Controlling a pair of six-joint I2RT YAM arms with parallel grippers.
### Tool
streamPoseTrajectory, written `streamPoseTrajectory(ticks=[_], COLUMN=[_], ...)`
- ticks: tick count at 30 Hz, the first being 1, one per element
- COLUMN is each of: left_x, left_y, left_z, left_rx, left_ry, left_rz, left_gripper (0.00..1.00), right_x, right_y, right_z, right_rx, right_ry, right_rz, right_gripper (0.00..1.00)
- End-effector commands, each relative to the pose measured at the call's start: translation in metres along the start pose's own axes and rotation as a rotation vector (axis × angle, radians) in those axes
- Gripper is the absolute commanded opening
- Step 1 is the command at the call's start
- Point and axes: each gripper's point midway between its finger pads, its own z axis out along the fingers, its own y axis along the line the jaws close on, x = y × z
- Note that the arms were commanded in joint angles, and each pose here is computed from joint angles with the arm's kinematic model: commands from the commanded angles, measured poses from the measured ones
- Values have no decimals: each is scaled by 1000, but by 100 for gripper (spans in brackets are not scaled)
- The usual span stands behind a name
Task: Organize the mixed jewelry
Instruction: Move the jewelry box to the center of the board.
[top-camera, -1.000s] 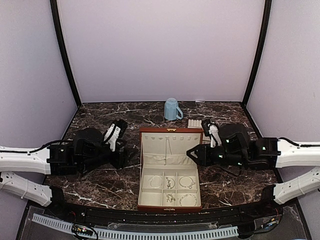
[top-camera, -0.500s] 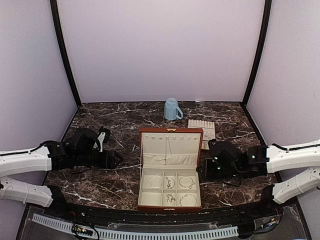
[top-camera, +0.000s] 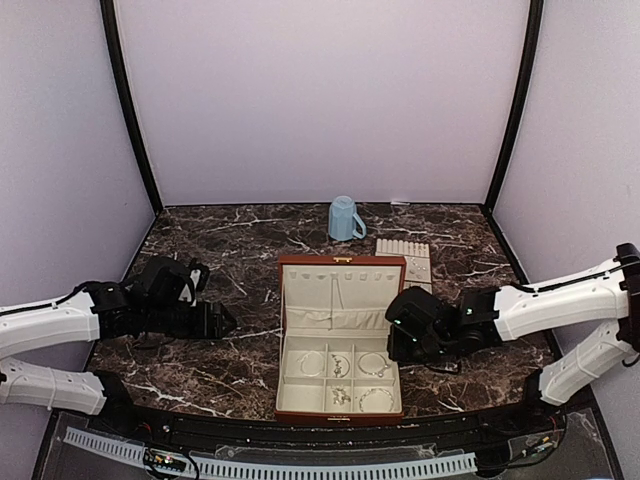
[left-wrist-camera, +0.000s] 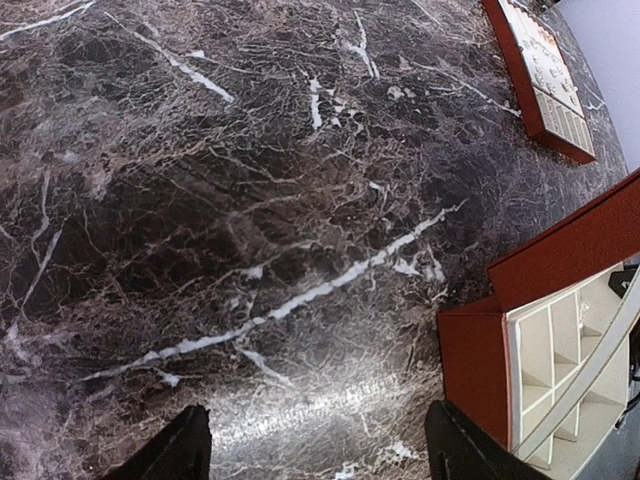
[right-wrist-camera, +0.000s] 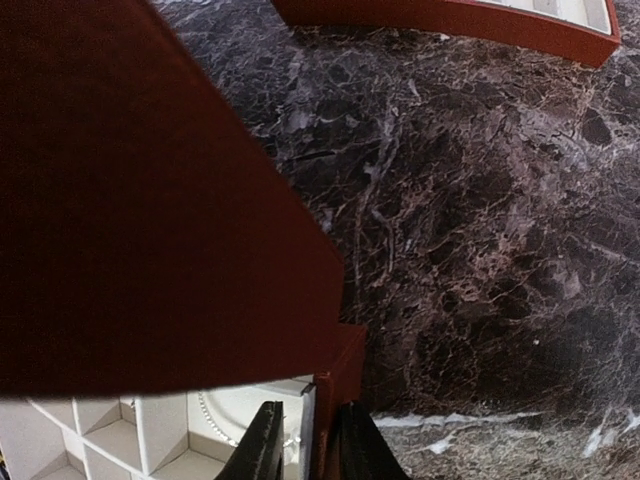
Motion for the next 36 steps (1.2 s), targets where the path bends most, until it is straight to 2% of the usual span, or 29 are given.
streamPoseTrajectory(ticks=[1,9,13,19,27,35,36], left_x=[4,2,3,5,14,43,48], left_y=[5,9,11,14,22,36,37], left_z=[-8,-9,-7,-7,-11,-20,-21], left_rx=[-15,-26,-31,-38,-53,-97,-94], left_ry=[19,15,24,27,45,142,155], left_rz=[-21,-9,16,24,-4,-152,-190], left_gripper=[77,77,78,77,78,78,78], right_x=[-4,-19,-43,-90,-148,-186,-188], right_y=[6,2,5,17,30,53,54], right_z=[1,2,2,6,44,65,65], right_rx=[46,143,208,214,185,139,129], right_ry=[-9,-61,-117,-197,-243,-270,-273], right_rz=[27,56,25,-11,-83,-111,-108], right_gripper=[16,0,0,0,0,1,7])
